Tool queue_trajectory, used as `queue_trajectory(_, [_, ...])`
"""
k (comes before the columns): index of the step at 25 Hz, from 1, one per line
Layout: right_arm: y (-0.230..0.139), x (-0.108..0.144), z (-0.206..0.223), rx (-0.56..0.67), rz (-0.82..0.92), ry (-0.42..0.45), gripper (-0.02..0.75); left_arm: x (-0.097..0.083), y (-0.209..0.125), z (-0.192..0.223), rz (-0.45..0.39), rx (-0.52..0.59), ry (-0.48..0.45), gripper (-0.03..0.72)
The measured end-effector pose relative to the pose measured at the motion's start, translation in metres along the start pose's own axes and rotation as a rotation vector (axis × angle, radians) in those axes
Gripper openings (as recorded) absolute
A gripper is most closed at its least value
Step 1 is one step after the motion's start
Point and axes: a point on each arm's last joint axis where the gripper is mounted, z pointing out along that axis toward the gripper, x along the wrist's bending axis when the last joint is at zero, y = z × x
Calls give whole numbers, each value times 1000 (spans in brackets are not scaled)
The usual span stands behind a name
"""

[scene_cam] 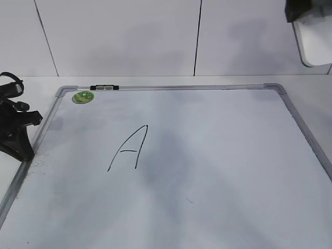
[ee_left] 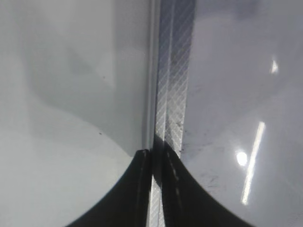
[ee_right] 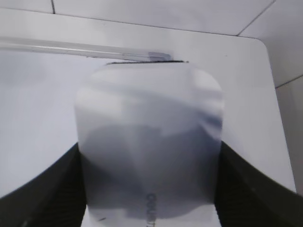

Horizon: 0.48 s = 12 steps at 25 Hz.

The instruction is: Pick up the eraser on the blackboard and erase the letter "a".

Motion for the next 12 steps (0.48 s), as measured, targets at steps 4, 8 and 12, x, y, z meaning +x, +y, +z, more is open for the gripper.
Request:
queue_trajectory(4, [1, -30, -1, 0, 51, -47, 533, 0, 0, 0, -1, 0, -1, 46])
queue_trajectory(8, [-8, -46, 14, 67, 56, -66, 533, 0, 0, 0, -2, 0, -3, 47])
queue_trajectory(12, [-22, -55, 33, 178, 55, -22, 533, -1, 0, 0, -2, -1, -6, 47])
